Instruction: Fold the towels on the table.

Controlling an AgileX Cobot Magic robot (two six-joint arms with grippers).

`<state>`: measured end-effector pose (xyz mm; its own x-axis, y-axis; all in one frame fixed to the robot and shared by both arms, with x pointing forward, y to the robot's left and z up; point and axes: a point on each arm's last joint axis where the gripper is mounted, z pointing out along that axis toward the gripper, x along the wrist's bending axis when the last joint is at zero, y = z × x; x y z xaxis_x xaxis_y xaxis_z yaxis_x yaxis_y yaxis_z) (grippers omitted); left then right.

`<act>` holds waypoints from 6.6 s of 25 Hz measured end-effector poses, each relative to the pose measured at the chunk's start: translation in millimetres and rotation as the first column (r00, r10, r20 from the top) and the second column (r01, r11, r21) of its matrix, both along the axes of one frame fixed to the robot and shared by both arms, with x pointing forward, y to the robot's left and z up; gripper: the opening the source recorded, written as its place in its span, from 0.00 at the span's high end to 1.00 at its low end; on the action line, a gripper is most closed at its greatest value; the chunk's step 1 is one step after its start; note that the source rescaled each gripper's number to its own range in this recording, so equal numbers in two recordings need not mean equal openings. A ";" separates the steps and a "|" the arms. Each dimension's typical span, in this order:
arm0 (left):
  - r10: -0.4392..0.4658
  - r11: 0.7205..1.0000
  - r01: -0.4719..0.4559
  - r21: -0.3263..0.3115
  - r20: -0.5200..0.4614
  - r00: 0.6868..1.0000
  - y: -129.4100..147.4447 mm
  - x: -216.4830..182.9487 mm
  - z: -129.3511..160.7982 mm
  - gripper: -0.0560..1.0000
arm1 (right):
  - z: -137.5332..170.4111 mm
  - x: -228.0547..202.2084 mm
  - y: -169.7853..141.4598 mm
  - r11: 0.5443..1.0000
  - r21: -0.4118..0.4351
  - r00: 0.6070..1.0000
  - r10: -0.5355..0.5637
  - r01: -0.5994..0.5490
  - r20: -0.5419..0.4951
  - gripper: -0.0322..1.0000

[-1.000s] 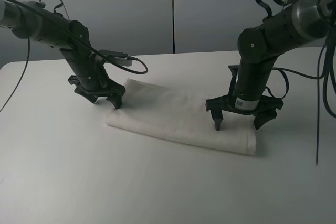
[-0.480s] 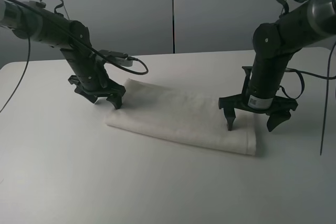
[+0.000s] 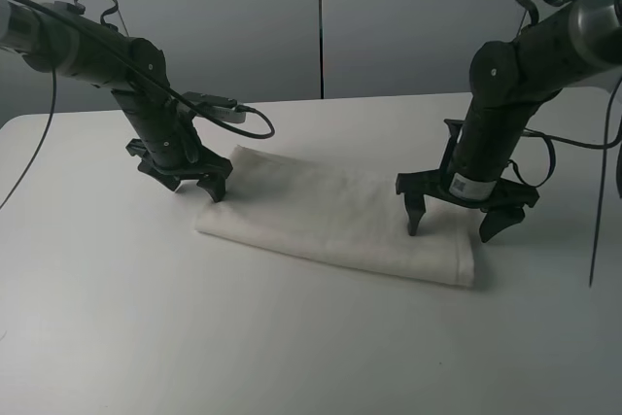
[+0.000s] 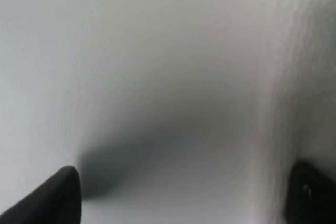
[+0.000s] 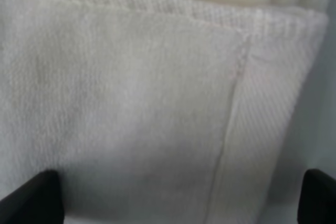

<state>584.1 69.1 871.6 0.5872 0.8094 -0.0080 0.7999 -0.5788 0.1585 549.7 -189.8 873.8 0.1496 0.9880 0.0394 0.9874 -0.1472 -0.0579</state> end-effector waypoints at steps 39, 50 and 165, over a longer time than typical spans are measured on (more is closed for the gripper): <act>-0.011 1.000 0.011 0.001 0.001 1.000 0.0 0.0 0.0 0.01 | -9.0 -2.7 1.7 0.997 0.069 0.992 0.019 -0.028 0.128 0.87; -0.012 1.000 0.012 0.002 0.001 1.000 0.0 0.0 0.0 0.01 | -8.8 -2.4 3.1 0.995 0.074 0.989 0.051 -0.062 0.138 0.95; 0.011 1.000 -0.010 -0.002 0.063 0.998 42.7 11.5 91.1 0.01 | 76.7 5.7 140.3 0.662 0.651 0.849 -0.041 -0.371 0.526 0.03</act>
